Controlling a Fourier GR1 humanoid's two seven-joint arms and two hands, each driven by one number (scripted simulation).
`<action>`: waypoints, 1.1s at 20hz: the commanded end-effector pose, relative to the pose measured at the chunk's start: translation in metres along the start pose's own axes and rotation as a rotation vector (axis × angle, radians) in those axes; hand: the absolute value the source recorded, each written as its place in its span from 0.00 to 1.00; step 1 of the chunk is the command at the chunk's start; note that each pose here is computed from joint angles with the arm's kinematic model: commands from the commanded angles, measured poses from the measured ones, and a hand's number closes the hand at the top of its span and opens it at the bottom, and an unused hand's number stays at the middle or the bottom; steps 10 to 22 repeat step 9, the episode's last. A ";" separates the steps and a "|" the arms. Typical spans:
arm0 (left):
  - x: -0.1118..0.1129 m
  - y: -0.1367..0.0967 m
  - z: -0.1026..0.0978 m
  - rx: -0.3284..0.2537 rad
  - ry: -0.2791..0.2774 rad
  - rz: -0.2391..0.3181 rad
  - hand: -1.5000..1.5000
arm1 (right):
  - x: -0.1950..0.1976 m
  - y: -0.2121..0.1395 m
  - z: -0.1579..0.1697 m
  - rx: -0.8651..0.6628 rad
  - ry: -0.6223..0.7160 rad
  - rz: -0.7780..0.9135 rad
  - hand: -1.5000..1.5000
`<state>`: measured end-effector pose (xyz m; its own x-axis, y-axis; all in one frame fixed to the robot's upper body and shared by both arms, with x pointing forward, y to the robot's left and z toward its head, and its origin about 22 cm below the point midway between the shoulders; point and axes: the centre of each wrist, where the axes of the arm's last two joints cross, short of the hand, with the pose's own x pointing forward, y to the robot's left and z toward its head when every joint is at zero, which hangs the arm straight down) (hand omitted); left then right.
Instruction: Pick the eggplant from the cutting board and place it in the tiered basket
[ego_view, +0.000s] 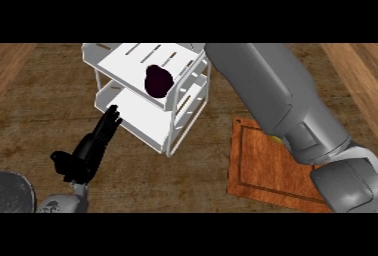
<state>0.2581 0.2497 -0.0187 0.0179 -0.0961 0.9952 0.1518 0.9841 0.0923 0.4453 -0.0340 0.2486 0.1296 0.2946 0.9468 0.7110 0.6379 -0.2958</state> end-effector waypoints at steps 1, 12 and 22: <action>-0.011 0.006 0.009 0.045 0.066 0.000 0.50 | -0.007 -0.010 -0.007 -0.080 0.039 -0.149 0.00; -0.023 0.018 0.035 0.095 0.084 0.011 0.50 | -0.052 -0.040 -0.026 -0.057 0.059 -0.121 0.00; -0.023 0.018 0.035 0.095 0.084 0.011 0.50 | -0.052 -0.040 -0.026 -0.057 0.059 -0.121 0.00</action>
